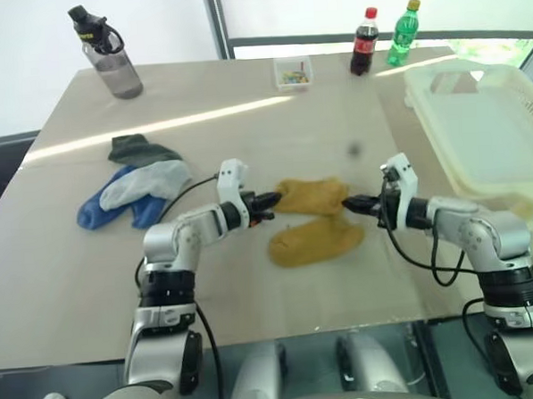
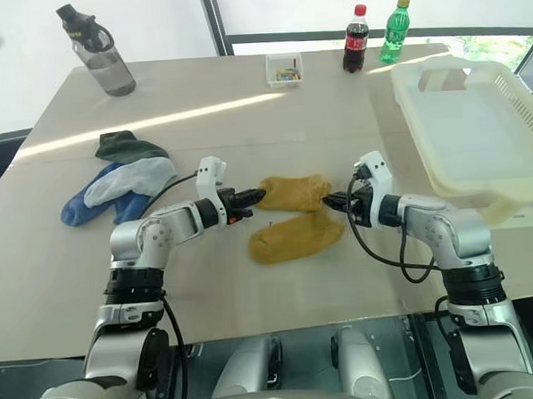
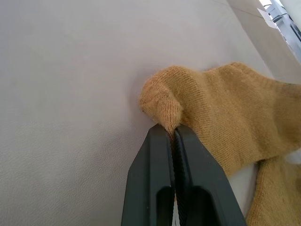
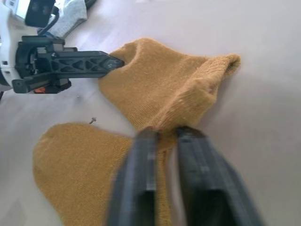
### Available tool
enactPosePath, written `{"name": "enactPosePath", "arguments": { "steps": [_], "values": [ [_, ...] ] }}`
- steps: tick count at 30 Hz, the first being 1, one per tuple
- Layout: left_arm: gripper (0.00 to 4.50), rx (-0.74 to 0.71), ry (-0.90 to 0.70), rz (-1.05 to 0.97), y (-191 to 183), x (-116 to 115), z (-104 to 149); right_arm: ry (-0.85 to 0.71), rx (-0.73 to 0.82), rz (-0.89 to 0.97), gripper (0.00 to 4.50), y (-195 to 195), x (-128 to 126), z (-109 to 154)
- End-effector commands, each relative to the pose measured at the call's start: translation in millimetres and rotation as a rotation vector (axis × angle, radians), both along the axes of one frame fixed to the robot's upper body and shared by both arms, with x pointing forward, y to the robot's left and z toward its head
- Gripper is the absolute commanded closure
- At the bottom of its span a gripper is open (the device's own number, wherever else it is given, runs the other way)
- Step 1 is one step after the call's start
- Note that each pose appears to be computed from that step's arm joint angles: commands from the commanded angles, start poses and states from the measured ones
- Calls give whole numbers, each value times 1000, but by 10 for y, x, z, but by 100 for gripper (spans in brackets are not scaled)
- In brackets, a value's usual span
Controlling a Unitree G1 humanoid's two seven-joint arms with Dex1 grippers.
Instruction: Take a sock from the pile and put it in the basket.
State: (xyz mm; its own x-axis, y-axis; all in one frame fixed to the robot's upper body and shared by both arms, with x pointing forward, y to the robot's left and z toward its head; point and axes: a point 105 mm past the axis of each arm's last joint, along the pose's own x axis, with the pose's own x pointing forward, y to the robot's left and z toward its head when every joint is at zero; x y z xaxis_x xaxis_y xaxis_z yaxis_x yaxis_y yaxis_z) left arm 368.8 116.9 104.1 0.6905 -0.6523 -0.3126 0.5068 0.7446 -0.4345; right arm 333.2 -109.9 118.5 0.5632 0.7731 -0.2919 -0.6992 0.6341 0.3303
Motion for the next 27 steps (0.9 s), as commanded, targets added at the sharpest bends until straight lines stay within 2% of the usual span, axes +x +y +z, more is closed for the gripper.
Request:
{"name": "enactPosePath", "arguments": {
  "steps": [1, 5, 9, 17, 27],
  "values": [
    [450, -9, -39, -10, -20, -15, 107, -34, 10, 0, 447, 17, 22, 96],
    [450, -29, -44, -27, -67, -67, 138, -33, 0, -1, 447, 19, 13, 76],
    [450, -112, -39, -32, -90, -176, 292, -44, 0, -8, 447, -10, 6, 115],
    [450, -164, -52, -2, -74, -547, 553, -62, 0, -12, 447, -15, -88, 228],
    [450, -92, -3, 102, 7, -929, 390, -34, 3, 44, 447, 21, -432, 294]
  ]
}}
